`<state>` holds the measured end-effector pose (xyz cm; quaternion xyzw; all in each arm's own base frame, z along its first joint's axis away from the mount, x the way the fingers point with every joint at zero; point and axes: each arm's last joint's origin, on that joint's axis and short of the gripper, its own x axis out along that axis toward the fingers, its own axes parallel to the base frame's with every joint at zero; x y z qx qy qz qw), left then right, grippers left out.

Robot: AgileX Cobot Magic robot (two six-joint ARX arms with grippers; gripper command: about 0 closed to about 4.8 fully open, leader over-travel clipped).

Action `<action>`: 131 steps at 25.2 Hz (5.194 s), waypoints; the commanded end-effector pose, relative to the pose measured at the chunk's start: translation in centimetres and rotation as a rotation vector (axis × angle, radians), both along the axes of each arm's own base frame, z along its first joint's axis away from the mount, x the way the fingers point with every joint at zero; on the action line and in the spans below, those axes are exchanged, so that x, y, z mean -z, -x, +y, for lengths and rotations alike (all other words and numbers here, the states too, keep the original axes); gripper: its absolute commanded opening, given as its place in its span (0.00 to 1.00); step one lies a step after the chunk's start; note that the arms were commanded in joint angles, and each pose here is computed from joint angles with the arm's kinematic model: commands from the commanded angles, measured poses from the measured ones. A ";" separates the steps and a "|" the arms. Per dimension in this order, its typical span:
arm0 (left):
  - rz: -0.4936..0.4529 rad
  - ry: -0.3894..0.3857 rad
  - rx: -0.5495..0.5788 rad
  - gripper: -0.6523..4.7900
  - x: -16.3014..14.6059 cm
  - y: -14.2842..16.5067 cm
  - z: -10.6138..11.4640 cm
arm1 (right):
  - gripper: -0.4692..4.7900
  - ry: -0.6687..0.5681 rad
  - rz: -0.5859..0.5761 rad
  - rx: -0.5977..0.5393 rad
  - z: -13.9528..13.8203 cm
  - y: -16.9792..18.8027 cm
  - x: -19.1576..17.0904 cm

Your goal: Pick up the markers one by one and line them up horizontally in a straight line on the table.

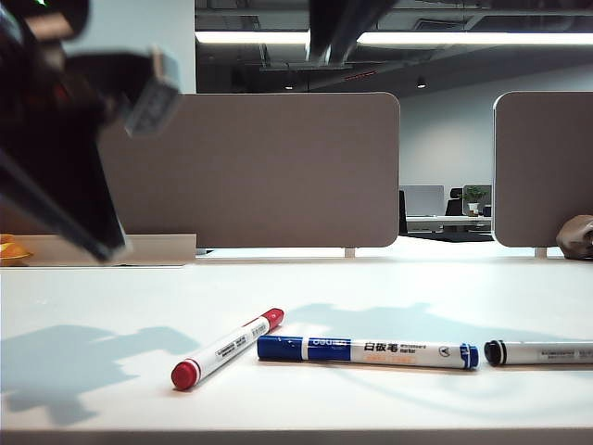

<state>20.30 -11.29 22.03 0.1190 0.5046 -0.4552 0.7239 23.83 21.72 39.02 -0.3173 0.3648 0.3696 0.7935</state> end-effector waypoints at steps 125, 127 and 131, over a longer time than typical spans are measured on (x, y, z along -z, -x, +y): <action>0.091 -0.691 0.009 0.24 7.4 -2.8 -1.7 | 0.08 -0.101 -0.028 0.021 -8.0 8.9 -6.5; 0.092 -0.693 0.024 0.24 7.4 -2.7 -1.7 | 0.08 -0.101 -0.028 0.020 -8.0 8.9 -6.5; 0.059 -0.713 0.095 0.24 6.8 -2.5 -1.5 | 0.08 -0.097 -0.030 0.015 -8.0 8.9 -6.4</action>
